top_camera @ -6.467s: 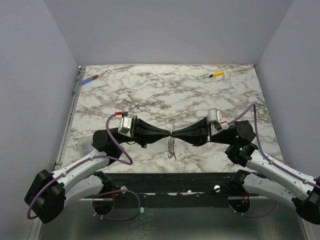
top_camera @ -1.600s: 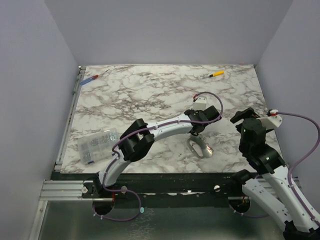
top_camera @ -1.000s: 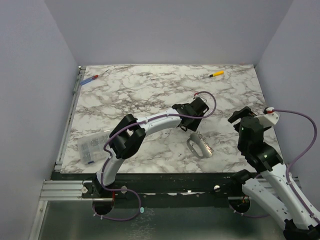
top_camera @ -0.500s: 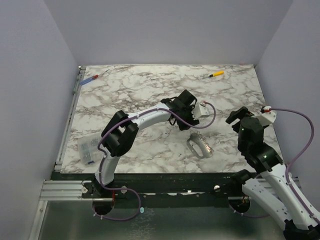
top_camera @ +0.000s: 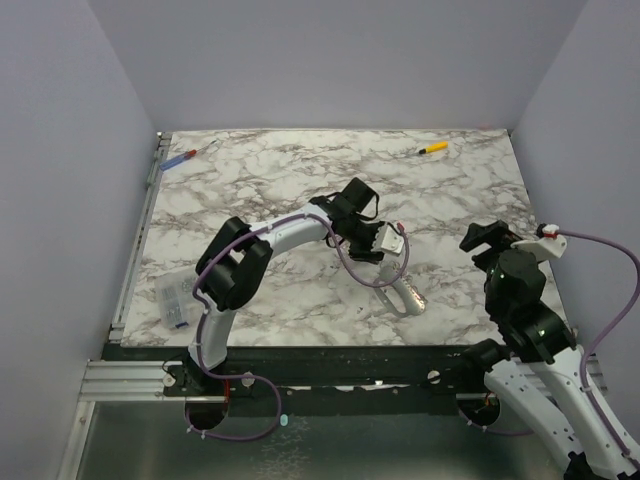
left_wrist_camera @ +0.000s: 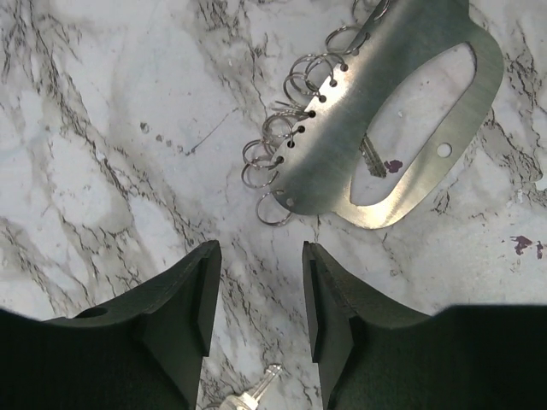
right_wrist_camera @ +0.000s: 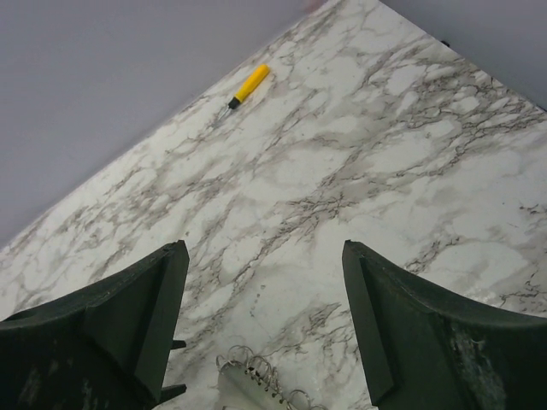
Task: Put the keys on the keyring
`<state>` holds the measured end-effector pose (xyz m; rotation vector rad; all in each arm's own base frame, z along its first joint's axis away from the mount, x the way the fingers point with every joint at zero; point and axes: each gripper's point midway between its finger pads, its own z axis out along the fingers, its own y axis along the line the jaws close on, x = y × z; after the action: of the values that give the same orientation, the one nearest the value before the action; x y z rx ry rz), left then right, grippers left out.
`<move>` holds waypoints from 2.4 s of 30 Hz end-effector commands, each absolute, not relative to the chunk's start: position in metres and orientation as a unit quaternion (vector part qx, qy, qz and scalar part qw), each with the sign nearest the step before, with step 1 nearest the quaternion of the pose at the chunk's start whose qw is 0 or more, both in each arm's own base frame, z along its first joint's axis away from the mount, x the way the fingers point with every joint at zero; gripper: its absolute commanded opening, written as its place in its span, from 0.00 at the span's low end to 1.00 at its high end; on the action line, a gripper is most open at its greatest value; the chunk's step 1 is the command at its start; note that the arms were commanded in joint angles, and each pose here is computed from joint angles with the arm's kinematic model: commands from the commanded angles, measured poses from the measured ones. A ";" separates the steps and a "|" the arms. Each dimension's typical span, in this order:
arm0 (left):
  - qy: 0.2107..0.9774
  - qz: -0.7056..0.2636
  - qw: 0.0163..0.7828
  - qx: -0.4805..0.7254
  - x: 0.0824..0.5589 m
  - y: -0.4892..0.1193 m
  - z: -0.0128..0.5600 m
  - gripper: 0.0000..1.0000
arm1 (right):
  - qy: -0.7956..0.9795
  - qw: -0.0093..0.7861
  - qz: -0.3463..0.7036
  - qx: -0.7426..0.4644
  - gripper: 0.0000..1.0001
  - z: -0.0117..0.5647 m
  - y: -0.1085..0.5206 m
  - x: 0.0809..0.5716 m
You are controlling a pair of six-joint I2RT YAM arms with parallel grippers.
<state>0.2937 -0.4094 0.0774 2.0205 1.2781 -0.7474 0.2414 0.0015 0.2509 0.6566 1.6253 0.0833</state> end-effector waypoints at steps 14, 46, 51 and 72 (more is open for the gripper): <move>0.387 -0.328 0.300 0.808 0.296 -0.434 0.057 0.40 | 0.718 0.642 0.056 0.261 0.82 0.249 0.012 0.246; 0.390 -0.337 0.278 0.811 0.299 -0.442 0.047 0.42 | 0.729 0.635 0.065 0.246 0.82 0.243 0.021 0.252; 0.391 -0.335 0.268 0.814 0.298 -0.444 0.042 0.42 | 0.730 0.635 0.065 0.245 0.82 0.242 0.022 0.252; 0.388 -0.349 0.231 0.821 0.286 -0.440 0.020 0.24 | 0.733 0.632 0.063 0.243 0.82 0.239 0.023 0.254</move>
<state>0.2975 -0.4383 0.0320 2.2319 1.1001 -0.8921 0.2507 0.0209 0.2429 0.5696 1.6753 0.1419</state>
